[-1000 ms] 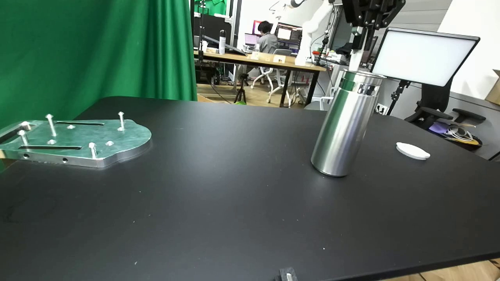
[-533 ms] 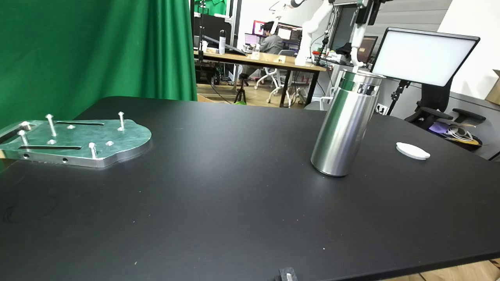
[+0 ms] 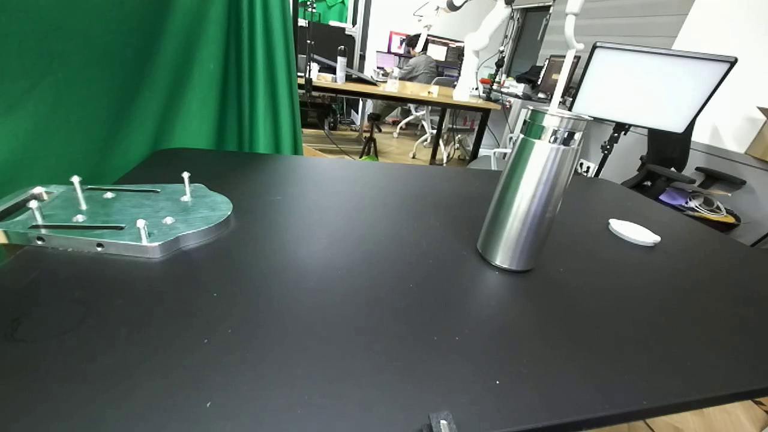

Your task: Clean the inside of the flask

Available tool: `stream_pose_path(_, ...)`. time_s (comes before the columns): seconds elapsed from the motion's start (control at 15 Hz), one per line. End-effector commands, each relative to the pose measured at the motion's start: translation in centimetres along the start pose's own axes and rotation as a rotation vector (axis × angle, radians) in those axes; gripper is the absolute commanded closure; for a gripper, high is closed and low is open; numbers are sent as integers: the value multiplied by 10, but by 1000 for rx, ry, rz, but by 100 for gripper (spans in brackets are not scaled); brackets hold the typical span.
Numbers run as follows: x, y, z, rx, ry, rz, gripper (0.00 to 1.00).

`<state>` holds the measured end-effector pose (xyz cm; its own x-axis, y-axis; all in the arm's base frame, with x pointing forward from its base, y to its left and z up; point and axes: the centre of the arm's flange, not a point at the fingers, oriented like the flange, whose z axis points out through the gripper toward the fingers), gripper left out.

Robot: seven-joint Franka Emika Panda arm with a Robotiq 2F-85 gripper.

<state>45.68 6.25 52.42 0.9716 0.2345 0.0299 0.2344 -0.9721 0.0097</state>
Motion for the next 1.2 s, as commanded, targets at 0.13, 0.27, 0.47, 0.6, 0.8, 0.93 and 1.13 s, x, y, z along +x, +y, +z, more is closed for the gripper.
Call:
stream_pose_path(0.13, -2, 3, 74, -36, -105, -10, 96)
stream_pose_path(0.27, 0, 0, 84, -40, -123, -23, 96)
stream_pose_path(0.47, 5, 0, 57, -30, -90, -34, 96)
stream_pose_path(0.6, 7, 0, 33, -27, -50, -38, 96)
stream_pose_path(0.8, 3, 3, 14, -25, -10, -37, 96)
stream_pose_path(0.93, -1, 3, 27, -20, -14, -44, 96)
stream_pose_path(1.13, -8, 0, 70, -27, -88, -47, 96)
